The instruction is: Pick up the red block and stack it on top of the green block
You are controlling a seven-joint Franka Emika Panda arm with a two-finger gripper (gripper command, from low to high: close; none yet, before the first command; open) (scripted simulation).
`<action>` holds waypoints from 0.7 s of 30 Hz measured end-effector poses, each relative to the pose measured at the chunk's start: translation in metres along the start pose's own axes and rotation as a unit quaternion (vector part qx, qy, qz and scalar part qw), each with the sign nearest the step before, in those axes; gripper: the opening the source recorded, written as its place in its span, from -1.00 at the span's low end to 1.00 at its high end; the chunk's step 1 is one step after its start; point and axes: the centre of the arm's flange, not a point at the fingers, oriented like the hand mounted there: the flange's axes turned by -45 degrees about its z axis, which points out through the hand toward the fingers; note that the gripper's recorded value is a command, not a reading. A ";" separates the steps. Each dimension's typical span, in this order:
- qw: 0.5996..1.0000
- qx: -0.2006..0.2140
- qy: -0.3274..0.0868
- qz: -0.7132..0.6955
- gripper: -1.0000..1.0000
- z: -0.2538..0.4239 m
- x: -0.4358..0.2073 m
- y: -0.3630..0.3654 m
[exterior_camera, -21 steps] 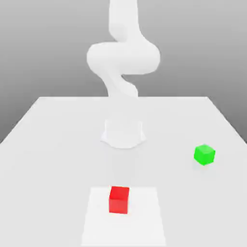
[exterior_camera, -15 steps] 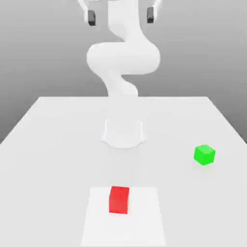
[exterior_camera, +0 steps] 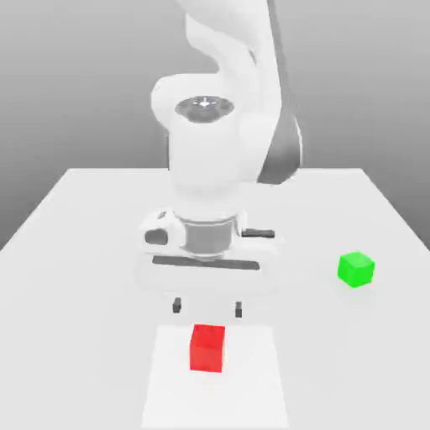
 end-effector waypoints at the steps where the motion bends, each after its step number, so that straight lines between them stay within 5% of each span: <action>1: 1.000 0.000 -0.001 0.000 0.00 0.010 -0.001 0.000; 4: 1.000 -0.001 -0.003 0.000 0.00 0.040 -0.002 0.000; 5: 1.000 0.000 -0.003 0.000 -1.00 0.048 -0.003 0.000; 21: 0.998 0.007 -0.003 -0.065 -1.00 -0.019 -0.015 -0.043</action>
